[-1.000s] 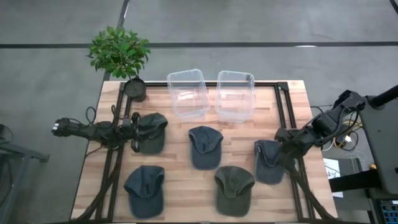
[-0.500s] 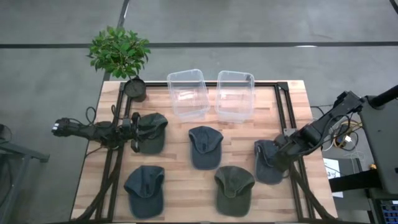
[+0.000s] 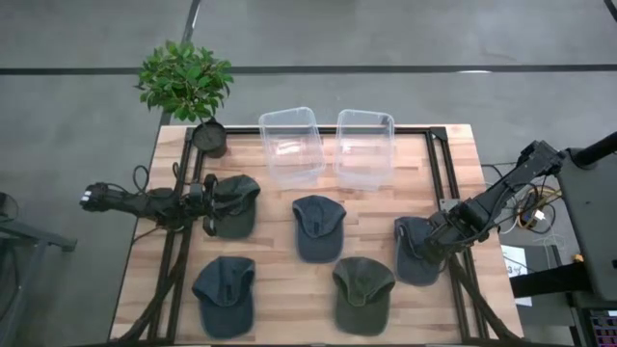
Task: Pick & Place hat
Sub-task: Put the top right blue cap into the left transparent bin
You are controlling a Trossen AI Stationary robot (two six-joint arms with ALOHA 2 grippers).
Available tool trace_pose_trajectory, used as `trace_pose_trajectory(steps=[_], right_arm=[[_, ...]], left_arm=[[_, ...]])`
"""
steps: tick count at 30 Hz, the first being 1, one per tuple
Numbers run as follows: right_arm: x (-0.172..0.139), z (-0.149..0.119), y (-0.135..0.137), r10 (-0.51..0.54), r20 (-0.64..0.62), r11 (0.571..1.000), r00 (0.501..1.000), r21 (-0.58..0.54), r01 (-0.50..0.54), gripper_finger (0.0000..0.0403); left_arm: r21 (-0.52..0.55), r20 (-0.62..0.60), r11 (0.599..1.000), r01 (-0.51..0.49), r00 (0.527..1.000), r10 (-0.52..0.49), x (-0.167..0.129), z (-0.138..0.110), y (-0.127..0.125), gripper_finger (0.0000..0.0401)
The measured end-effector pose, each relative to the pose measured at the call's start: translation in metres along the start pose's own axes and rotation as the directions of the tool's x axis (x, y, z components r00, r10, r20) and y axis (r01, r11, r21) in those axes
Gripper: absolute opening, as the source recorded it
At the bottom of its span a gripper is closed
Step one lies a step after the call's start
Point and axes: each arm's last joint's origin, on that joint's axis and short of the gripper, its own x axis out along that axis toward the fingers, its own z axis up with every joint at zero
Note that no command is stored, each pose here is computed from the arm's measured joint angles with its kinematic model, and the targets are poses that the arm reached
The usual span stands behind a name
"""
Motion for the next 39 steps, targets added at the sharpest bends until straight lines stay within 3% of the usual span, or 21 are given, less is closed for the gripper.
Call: trace_pose_trajectory(steps=[6,16,26,33,39], right_arm=[[0.018,0.006,-0.002,-0.028,0.005,0.993,1.0,0.115,0.028,0.0206],[0.037,0.013,-0.001,-0.001,0.025,0.973,1.0,0.23,-0.004,0.021],[0.068,0.02,0.007,0.146,0.004,0.963,0.989,0.227,-0.143,0.0209],[0.073,0.023,0.007,0.163,0.007,0.958,0.987,0.236,-0.16,0.018],[0.07,0.021,0.008,0.168,0.007,0.96,0.986,0.227,-0.165,0.0111]], left_arm=[[0.0,0.0,1.0,0.0,1.0,0.0,0.0,0.0,0.0,0.0107],[0.0,0.001,1.0,-0.001,1.0,0.001,0.0,0.0,0.0,0.0107],[0.0,0.001,1.0,-0.001,1.0,0.001,0.0,0.0,0.0,0.0107],[0.0,0.001,1.0,0.0,1.0,0.0,0.0,0.0,0.0,0.0107],[0.0,0.001,1.0,0.0,1.0,0.0,0.0,0.0,0.0,0.0107]])
